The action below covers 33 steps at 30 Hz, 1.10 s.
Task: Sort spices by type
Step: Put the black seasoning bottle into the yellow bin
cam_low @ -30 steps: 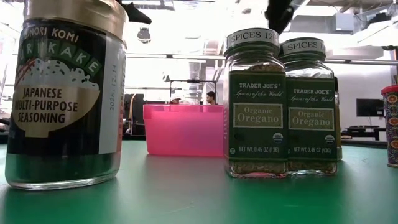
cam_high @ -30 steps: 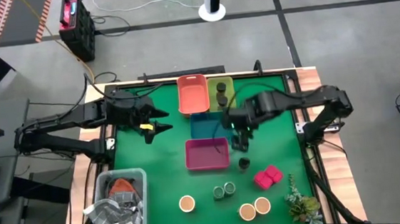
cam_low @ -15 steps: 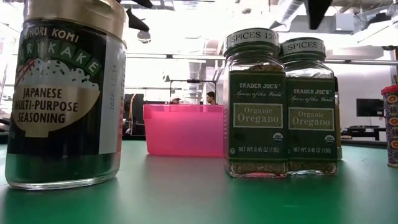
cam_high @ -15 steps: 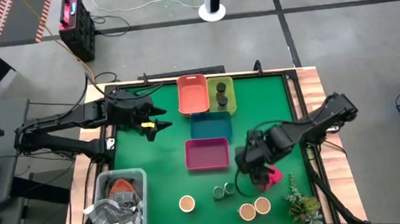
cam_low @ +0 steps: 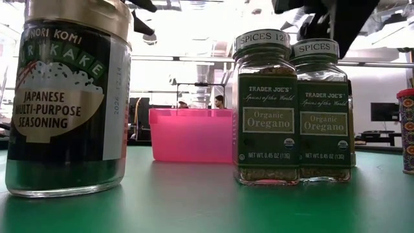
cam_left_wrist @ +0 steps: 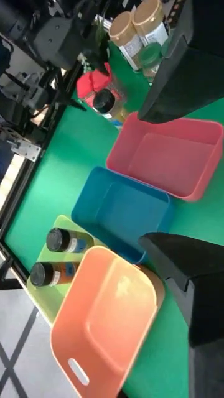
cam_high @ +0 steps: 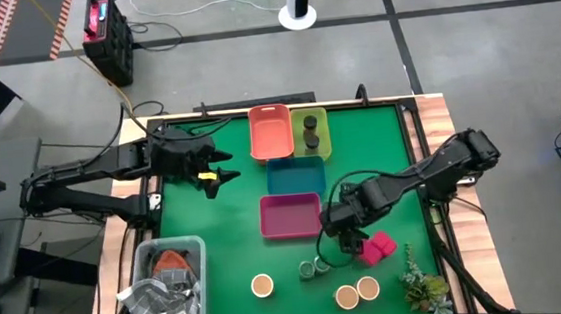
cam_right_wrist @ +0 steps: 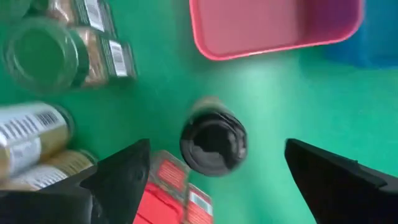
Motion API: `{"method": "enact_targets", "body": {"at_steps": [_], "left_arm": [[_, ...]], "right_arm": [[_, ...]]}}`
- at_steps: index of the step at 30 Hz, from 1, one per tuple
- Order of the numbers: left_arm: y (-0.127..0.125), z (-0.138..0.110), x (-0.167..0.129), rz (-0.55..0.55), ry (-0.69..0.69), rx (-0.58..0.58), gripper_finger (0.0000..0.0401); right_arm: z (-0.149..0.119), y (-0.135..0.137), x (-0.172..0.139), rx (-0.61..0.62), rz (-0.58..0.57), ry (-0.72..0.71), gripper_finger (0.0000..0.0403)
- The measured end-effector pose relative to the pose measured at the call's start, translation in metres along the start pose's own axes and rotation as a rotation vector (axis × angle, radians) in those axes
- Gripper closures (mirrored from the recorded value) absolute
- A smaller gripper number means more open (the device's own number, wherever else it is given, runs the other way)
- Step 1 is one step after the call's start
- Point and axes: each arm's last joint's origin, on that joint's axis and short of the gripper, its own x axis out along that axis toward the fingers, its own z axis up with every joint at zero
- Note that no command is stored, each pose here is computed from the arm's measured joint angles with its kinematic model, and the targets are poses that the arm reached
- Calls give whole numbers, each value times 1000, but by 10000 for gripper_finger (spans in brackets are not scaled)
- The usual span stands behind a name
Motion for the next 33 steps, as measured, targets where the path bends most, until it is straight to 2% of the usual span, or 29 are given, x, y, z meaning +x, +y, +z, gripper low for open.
{"method": "enact_targets", "body": {"at_steps": [7, 17, 24, 33], "left_arm": [[1, -3, 0, 9, 30, 1, 112], [1, -3, 0, 15, 33, 18, 112], [1, -3, 0, 15, 33, 27, 112], [1, -3, 0, 14, 33, 29, 112]], "right_arm": [[-1, 0, 7, 15, 31, 6, 3], [-7, 0, 39, 51, 62, -4, 8], [-9, -2, 50, 56, 70, -12, 48], [-9, -5, 53, 86, 67, -11, 120]]}}
